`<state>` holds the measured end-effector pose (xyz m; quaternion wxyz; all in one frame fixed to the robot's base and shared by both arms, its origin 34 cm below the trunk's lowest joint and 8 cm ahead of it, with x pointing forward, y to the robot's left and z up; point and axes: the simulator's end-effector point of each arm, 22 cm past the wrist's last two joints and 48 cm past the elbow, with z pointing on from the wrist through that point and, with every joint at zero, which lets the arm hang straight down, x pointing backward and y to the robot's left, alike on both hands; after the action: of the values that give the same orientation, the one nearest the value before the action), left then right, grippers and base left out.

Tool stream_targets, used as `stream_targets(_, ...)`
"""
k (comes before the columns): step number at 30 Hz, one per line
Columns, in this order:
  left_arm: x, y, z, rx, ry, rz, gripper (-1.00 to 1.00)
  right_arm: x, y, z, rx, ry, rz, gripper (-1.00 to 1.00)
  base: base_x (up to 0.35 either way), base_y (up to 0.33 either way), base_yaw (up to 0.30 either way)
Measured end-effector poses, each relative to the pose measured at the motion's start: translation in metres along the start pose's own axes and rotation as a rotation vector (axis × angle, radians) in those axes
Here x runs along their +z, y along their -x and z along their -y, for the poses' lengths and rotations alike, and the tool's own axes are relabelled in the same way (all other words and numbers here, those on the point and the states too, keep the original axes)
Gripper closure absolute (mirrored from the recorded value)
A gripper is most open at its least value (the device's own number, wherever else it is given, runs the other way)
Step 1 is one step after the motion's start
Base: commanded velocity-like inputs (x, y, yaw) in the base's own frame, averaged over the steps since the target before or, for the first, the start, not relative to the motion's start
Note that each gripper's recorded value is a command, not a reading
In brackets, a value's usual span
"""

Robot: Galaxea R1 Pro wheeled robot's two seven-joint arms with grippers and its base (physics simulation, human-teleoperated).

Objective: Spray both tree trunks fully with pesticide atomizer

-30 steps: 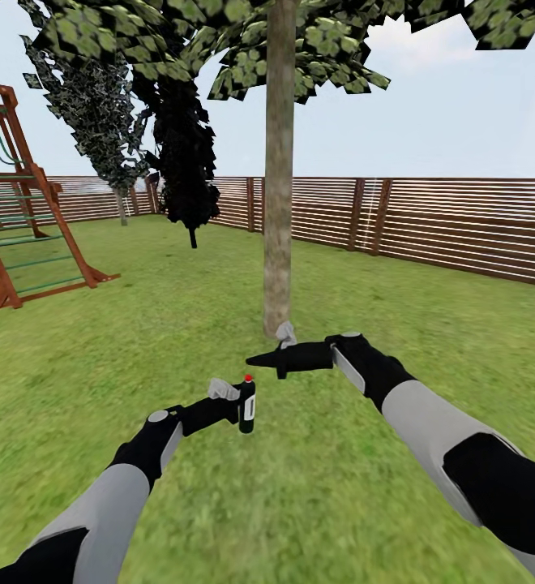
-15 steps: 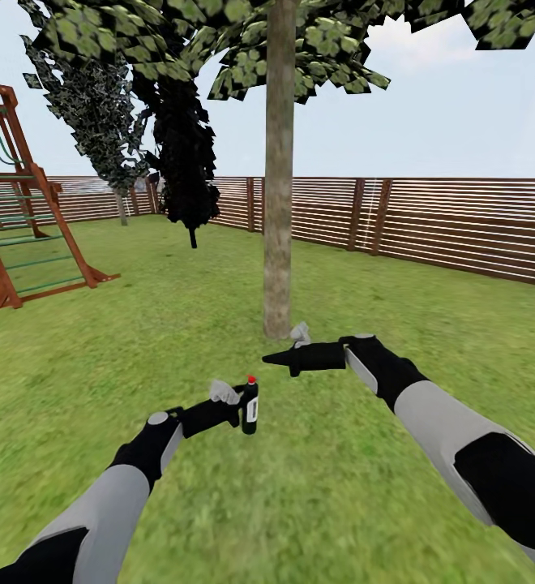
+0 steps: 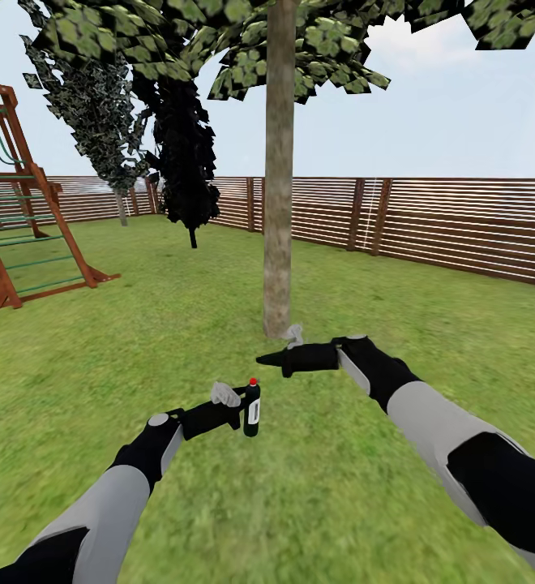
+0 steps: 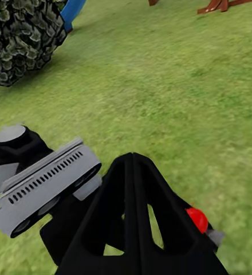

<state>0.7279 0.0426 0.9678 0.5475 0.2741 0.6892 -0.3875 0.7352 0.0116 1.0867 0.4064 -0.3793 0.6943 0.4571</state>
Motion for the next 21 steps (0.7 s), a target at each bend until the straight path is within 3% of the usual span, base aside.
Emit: stream_targets(21, 0.000, -0.001, 0.000, -0.001, 0.000, -0.001, 1.00, 0.001, -0.016, 0.009, 0.040, -0.025, -0.016, 1.00, 0.000, 0.000, 0.000)
